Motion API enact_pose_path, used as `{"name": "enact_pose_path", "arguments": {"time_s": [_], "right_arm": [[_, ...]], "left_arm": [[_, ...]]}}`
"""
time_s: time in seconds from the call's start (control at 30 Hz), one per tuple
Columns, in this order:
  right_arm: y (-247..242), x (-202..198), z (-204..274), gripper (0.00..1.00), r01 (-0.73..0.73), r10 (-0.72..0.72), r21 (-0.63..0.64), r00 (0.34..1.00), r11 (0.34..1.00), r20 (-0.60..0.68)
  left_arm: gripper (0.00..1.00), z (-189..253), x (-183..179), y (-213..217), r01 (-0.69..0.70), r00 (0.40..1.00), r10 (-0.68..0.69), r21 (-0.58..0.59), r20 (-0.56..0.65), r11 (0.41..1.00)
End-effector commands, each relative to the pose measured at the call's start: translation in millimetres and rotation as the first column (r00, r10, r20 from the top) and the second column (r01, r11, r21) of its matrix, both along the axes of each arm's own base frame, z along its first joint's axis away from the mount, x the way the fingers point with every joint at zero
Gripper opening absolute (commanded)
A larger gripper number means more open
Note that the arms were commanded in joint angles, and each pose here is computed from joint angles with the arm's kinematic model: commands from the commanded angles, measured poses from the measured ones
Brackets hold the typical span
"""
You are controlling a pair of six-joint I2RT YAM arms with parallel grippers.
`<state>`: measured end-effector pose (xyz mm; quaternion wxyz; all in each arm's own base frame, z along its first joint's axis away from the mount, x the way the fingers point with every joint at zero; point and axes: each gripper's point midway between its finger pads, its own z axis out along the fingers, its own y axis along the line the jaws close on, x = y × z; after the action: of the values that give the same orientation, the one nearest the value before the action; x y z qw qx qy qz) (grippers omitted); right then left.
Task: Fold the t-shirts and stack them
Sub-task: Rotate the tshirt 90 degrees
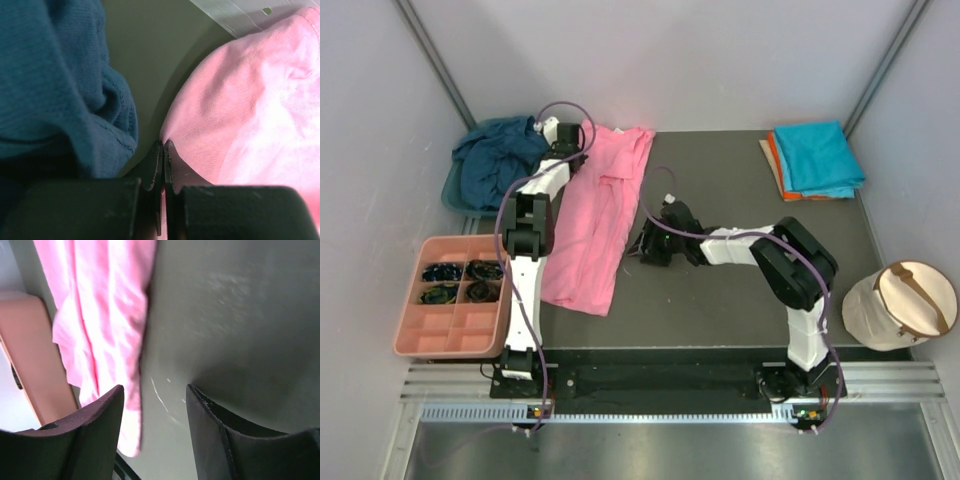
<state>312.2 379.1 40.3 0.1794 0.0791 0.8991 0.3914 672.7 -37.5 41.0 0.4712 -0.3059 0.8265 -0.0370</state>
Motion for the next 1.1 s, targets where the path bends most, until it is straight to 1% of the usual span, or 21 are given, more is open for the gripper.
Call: {"name": "enact_pose_path", "arguments": {"time_s": [0.0, 0.27, 0.37, 0.47, 0.5, 0.53, 0.57, 0.8, 0.93, 1.0, 1.07], "right_arm": [[25.8, 8.0, 2.5, 0.53, -0.04, 0.039, 0.034, 0.999, 0.999, 0.009], [44.5, 21.4, -10.5, 0.52, -0.062, 0.063, 0.042, 0.998, 0.997, -0.012], [47.3, 24.2, -16.8, 0.48, -0.064, 0.065, 0.04, 0.998, 0.997, -0.022], [50.6, 26.6, -22.2, 0.33, -0.067, 0.067, 0.033, 0.997, 0.997, -0.029], [51.3, 27.4, -23.4, 0.17, -0.066, 0.067, 0.032, 0.997, 0.997, -0.03], [51.4, 29.0, -26.0, 0.07, -0.064, 0.065, 0.03, 0.997, 0.998, -0.032], [51.3, 29.3, -28.0, 0.0, -0.063, 0.063, 0.028, 0.997, 0.998, -0.033], [38.5, 30.9, -28.9, 0.0, -0.037, 0.037, 0.015, 0.999, 0.999, -0.023], [18.2, 30.2, -30.6, 0.0, -0.003, 0.003, 0.01, 0.999, 1.0, -0.032], [9.2, 33.4, -23.7, 0.0, 0.014, -0.014, 0.015, 1.0, 1.0, -0.023], [-5.2, 33.5, -27.8, 0.0, 0.039, -0.039, -0.003, 0.999, 0.999, -0.027]], "left_arm": [[0.0, 4.3, -12.9, 15.1, -0.018, 0.999, 0.02, 0.035, -0.045, 0.999], [0.0, -0.7, -13.9, 16.6, -0.012, 0.998, 0.014, 0.04, -0.053, 0.999], [0.0, -1.5, -13.7, 17.2, -0.009, 0.998, 0.012, 0.04, -0.054, 0.999], [0.0, -3.6, -14.1, 18.2, -0.008, 0.998, 0.01, 0.037, -0.058, 0.999], [0.0, -3.7, -14.1, 17.9, -0.006, 0.998, 0.008, 0.036, -0.058, 0.999], [0.0, -5.1, -14.2, 17.6, -0.002, 0.998, 0.004, 0.031, -0.06, 1.0], [0.0, -5.9, -14.5, 16.2, 0.003, 0.998, -0.001, 0.03, -0.062, 1.0], [0.0, -12.7, -18.8, 5.5, 0.032, 0.997, -0.033, -0.013, -0.067, 0.999], [0.0, -22.7, -28.8, -5.3, 0.046, 0.995, -0.048, -0.019, -0.088, 0.999], [0.0, -26.3, -32.6, -10.1, 0.051, 0.994, -0.053, -0.022, -0.096, 0.998], [0.0, -26.9, -34.1, -17.6, 0.06, 0.994, -0.063, -0.029, -0.094, 0.998]]}}
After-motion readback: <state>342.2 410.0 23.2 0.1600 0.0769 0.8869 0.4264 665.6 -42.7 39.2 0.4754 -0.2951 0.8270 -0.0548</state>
